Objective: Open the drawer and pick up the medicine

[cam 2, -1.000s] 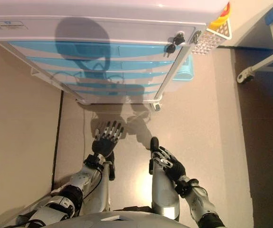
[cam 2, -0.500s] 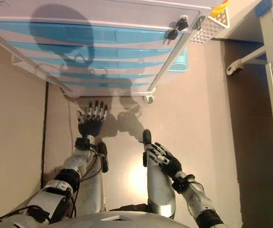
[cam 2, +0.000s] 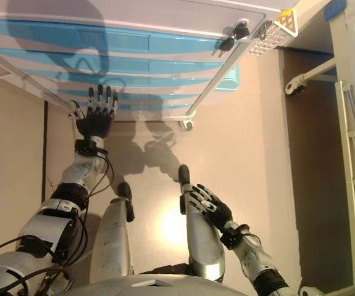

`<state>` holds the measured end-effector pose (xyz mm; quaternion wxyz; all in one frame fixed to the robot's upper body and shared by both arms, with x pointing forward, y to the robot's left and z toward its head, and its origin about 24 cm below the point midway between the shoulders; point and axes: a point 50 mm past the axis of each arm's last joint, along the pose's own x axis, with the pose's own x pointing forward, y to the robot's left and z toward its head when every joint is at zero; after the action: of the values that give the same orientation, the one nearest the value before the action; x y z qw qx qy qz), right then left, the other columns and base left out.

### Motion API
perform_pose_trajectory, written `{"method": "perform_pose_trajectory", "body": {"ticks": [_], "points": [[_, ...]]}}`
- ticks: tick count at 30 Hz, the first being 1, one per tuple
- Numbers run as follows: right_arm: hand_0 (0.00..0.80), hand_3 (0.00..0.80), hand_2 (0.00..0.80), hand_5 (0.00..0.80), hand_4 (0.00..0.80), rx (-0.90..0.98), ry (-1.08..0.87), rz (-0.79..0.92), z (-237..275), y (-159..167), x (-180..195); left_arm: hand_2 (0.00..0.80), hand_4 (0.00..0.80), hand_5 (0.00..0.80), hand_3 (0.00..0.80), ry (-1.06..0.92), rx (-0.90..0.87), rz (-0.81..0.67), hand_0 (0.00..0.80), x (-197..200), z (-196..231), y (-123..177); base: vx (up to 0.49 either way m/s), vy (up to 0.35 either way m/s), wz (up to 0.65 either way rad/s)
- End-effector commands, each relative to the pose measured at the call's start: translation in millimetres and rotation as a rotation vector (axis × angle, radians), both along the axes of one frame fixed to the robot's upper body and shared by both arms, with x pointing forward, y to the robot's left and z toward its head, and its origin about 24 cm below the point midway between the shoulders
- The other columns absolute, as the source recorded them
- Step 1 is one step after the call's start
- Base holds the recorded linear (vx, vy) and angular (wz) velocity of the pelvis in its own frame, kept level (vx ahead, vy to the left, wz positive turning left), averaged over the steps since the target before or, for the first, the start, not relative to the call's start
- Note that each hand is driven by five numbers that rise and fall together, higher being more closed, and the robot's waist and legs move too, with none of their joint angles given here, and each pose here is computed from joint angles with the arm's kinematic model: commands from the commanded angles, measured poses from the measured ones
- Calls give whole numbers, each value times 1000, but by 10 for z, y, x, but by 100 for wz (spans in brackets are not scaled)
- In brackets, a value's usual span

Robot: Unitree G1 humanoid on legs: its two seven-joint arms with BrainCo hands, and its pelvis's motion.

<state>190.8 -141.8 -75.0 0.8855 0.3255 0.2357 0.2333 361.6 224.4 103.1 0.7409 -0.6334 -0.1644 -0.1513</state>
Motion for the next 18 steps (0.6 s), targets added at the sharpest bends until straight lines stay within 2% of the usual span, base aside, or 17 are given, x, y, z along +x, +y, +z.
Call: {"method": "perform_pose_trajectory", "body": {"ticks": [1,14,15,16,18], "points": [[0,0,0,0,0,-12,24,66,-34,-29,-158,0,0,0,0,-78,17,19,0,100,296,34,-48,-11,-5],[0,0,0,0,0,5,9,80,-45,11,-195,0,0,0,0,-218,97,43,0,259,975,65,-8,-11,-1],[0,0,0,0,0,6,9,78,-49,12,-200,104,104,104,104,-234,100,44,104,259,1010,64,-11,-35,0],[0,0,0,0,0,8,9,76,-55,13,-207,800,800,800,800,-249,104,49,800,260,1049,61,-13,-29,3],[0,0,0,0,0,10,6,74,-57,10,-208,800,800,800,800,-276,113,59,800,256,1094,51,-19,-21,6]]}}
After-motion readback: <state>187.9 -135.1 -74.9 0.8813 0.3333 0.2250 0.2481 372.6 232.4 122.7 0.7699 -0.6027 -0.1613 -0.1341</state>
